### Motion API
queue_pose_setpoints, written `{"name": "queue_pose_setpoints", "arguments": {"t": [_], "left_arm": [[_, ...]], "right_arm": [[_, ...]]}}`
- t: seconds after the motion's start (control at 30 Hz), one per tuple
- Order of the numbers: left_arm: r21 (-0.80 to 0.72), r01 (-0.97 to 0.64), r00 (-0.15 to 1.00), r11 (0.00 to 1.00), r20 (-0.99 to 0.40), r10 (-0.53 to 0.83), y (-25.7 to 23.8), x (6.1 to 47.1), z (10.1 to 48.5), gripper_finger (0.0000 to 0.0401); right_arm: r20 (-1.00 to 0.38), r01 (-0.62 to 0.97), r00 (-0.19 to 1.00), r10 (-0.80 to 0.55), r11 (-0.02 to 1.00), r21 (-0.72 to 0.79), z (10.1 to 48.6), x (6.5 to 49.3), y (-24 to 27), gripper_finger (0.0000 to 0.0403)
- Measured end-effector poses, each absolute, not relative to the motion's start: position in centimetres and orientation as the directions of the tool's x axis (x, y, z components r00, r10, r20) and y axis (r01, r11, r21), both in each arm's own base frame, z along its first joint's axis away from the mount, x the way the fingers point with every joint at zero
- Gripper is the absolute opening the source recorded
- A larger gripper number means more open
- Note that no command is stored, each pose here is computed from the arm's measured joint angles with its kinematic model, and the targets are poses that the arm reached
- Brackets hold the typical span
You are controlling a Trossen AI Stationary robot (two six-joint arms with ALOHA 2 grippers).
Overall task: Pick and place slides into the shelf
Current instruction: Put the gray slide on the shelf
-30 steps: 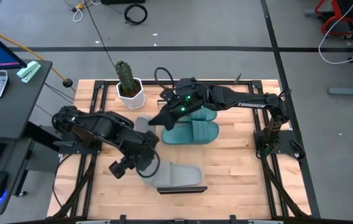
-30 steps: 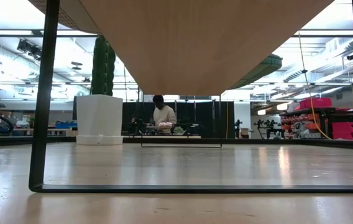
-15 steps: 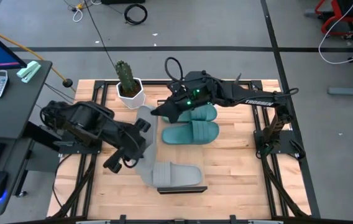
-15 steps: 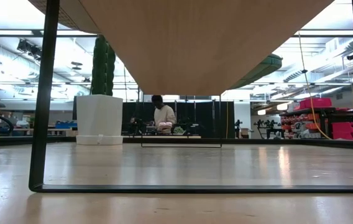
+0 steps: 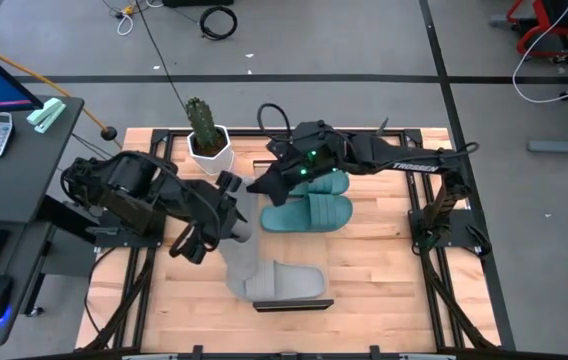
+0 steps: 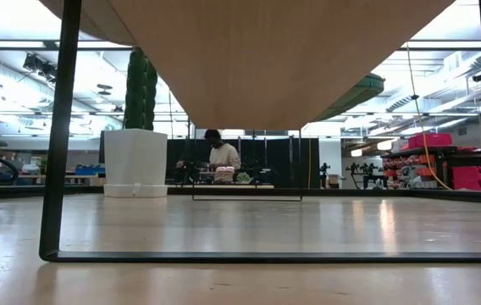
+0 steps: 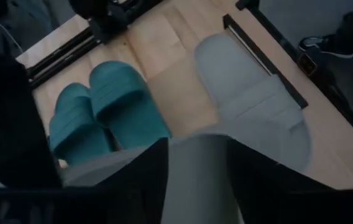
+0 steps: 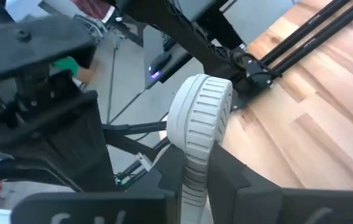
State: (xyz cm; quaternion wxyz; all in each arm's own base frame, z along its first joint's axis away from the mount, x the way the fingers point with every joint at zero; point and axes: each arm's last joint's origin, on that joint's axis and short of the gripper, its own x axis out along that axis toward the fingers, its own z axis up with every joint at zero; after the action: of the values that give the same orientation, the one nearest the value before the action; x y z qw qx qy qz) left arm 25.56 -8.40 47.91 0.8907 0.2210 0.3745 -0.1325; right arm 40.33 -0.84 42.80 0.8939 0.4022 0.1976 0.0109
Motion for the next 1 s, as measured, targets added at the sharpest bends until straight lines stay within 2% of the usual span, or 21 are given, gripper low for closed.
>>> {"name": "queue_pose_setpoints", "arguments": {"t": [0.2,0.43,0.7,1.0], "left_arm": [[0.276,0.347,0.687,0.896,-0.725,-0.043,-7.3,25.5,48.1,0.0201],[0.259,0.257,0.703,0.931,-0.711,0.004,-6.7,24.7,48.6,0.0199],[0.298,-0.053,0.729,0.953,-0.641,0.241,-5.7,22.9,49.5,0.0183],[0.226,-0.278,0.771,0.934,-0.527,0.357,-4.9,19.4,51.4,0.0183]], "right_arm": [[-0.360,0.198,0.928,0.094,0.694,0.692,42.7,40.3,-1.1,0.0048],[-0.314,0.246,0.949,-0.039,0.714,0.655,43.7,39.8,-1.5,0.0048],[-0.232,0.272,0.959,-0.161,0.749,0.604,46.1,37.9,-0.7,0.0048],[-0.221,0.452,0.892,-0.395,0.752,0.480,48.7,33.3,0.0,0.0048]]}}
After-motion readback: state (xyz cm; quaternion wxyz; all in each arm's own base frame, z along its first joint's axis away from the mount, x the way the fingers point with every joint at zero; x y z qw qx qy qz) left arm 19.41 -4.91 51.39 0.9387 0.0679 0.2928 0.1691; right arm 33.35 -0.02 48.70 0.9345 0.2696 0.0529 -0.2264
